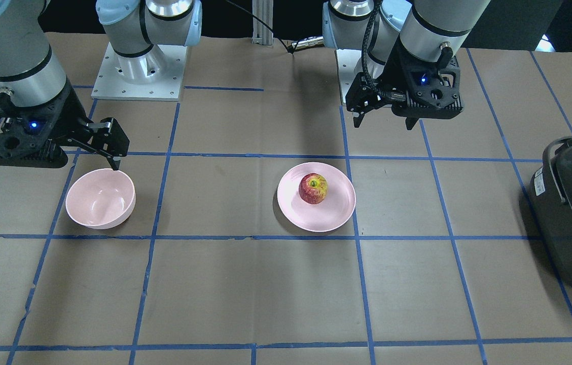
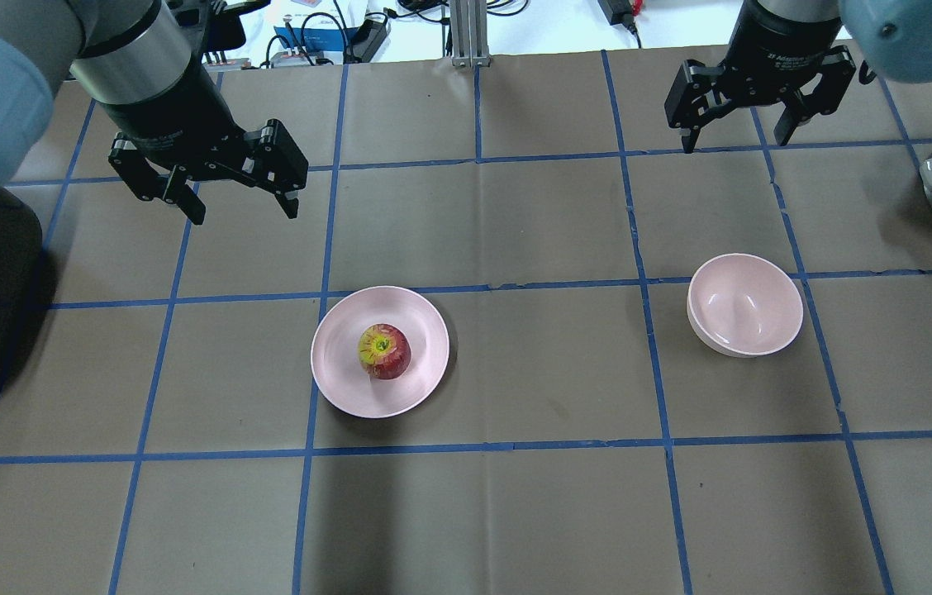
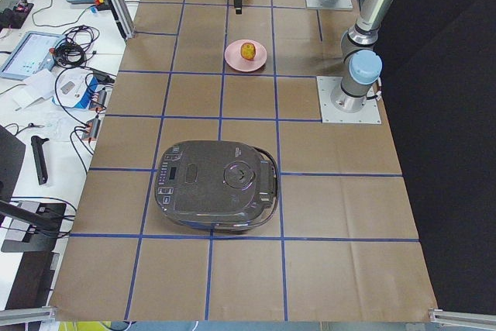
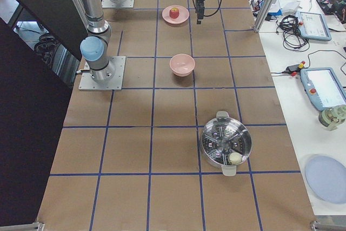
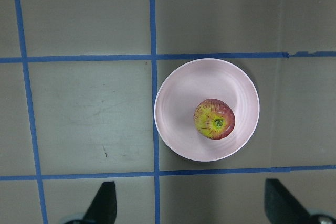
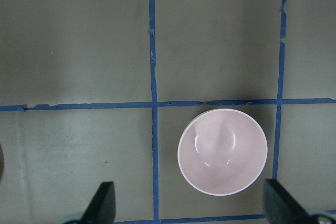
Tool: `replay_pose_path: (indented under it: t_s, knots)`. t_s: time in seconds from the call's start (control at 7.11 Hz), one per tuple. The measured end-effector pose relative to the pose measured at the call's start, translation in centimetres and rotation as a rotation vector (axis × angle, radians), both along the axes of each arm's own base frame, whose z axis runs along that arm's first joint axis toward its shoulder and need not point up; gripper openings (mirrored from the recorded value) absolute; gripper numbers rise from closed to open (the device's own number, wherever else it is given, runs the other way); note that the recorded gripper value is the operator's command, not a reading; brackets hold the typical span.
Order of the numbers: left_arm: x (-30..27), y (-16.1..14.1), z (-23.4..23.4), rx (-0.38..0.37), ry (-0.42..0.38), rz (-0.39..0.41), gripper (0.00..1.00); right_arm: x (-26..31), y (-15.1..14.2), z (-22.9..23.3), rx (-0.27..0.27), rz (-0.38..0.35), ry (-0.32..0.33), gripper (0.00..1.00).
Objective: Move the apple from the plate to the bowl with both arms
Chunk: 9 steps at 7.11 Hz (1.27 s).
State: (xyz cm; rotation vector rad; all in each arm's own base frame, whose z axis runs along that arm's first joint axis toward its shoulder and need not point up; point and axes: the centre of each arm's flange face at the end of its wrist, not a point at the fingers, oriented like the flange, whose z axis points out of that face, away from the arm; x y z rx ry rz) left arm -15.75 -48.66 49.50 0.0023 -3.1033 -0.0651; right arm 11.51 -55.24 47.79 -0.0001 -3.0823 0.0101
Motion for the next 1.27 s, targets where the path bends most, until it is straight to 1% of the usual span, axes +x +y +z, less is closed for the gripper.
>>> replay_pose_path:
  t_s: [0.84, 0.98, 1.12, 1.27]
  knots:
    - [-0.3, -0.1, -0.4, 0.008, 0.001, -0.003, 1.00, 0.0, 0.0, -0.5, 0.011, 0.010, -0.013, 1.00]
    - [-0.7, 0.1, -0.4, 0.010, 0.004, -0.010, 1.00, -1.5, -0.4, -1.4, 0.026, 0.031, -0.001, 1.00]
    - [-1.3, 0.6, -0.8, 0.023, 0.006, -0.021, 1.00, -4.4, -0.6, -3.4, 0.063, 0.034, 0.008, 1.00]
    - [-2.2, 1.3, -2.6, 0.057, 0.000, -0.033, 1.00, -8.4, -0.4, -6.5, 0.104, -0.009, 0.007, 1.00]
